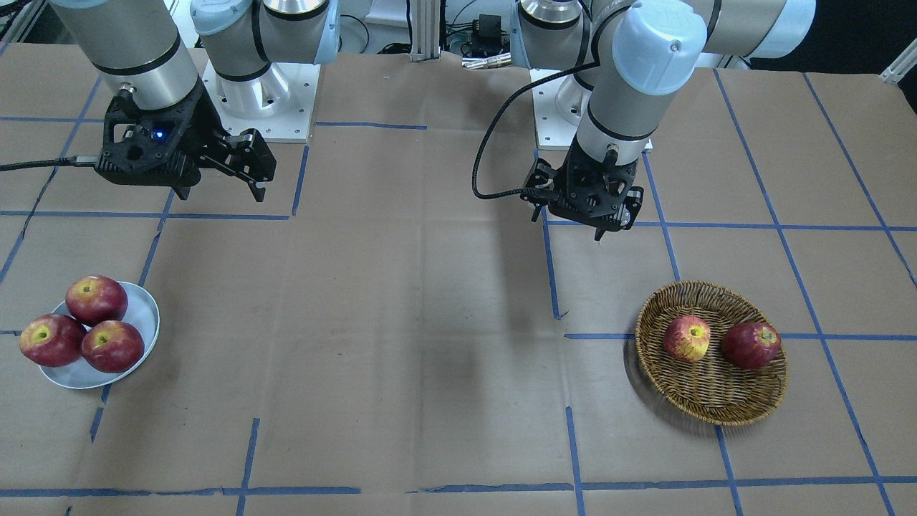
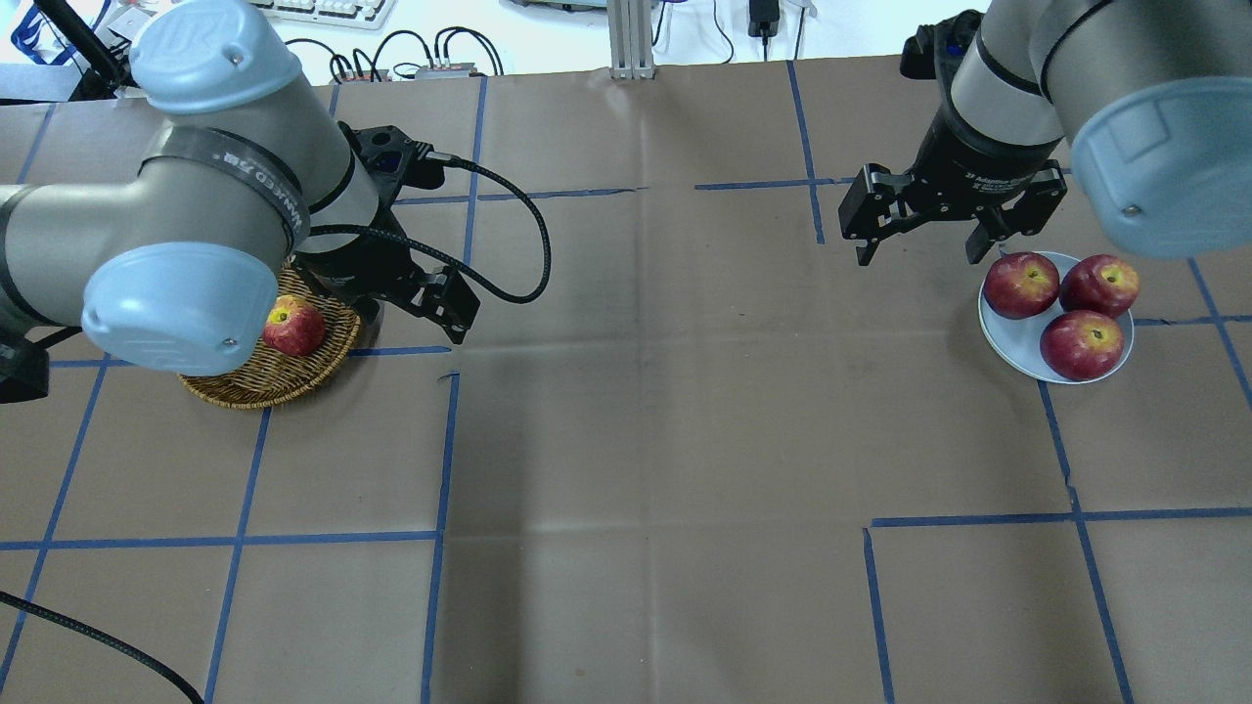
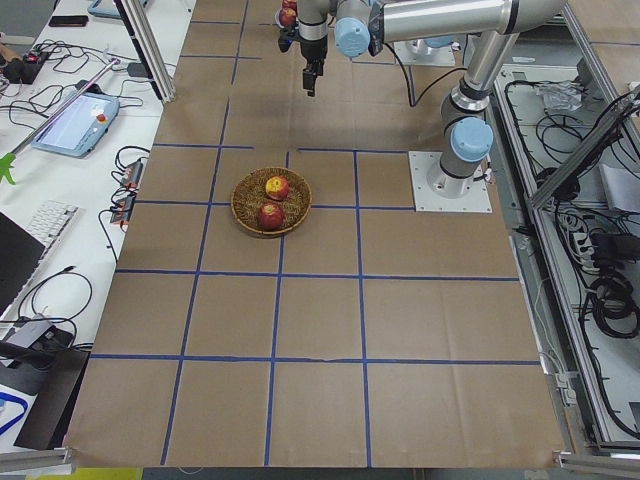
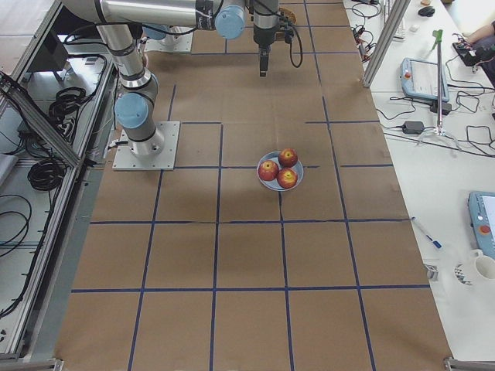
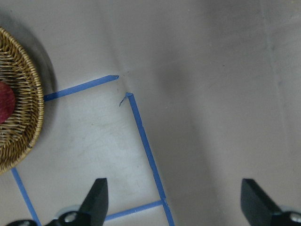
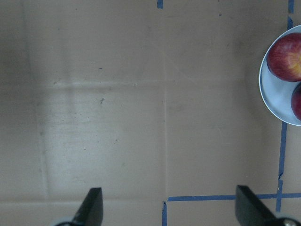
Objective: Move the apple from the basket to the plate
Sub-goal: 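Lower the left gripper into the basket over the yellow-red apple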
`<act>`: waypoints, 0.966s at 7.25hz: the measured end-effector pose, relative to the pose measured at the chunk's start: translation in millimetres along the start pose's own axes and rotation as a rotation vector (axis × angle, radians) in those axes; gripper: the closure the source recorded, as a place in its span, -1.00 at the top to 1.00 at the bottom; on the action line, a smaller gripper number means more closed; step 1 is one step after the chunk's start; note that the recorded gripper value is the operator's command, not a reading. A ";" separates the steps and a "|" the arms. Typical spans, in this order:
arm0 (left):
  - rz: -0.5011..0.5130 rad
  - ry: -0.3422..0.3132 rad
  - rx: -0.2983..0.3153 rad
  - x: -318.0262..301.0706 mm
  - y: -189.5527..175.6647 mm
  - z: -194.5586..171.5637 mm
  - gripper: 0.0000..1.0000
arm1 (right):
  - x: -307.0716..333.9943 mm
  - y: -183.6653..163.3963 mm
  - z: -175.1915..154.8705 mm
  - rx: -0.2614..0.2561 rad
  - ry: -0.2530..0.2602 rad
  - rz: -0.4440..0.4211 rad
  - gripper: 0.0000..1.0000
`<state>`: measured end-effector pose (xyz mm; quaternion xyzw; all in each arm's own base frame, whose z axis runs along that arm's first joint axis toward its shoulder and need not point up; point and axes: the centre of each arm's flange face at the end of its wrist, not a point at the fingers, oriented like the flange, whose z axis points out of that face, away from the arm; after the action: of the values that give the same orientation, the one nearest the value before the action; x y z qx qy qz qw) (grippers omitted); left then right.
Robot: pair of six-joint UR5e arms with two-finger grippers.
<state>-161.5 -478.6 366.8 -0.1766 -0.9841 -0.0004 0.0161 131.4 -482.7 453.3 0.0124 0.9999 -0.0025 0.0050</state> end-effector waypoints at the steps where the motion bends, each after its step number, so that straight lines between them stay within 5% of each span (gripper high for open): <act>1: 0.057 0.005 -0.008 -10.8 -5.4 15.2 0.98 | -0.1 0.0 -0.1 0.000 0.000 0.000 1.00; 4: 0.127 0.079 -0.019 -119.4 -10.4 66.7 0.98 | 0.3 -0.2 -0.6 0.001 0.002 0.000 1.00; 7: 0.113 0.066 0.026 -192.0 -13.4 88.1 0.98 | 0.1 -0.1 -0.6 0.001 0.002 0.000 1.00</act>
<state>11.0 -557.4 272.7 -0.2315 -0.9715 0.0075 0.0508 131.3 -482.8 453.9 0.0123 0.9999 -0.0030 0.0038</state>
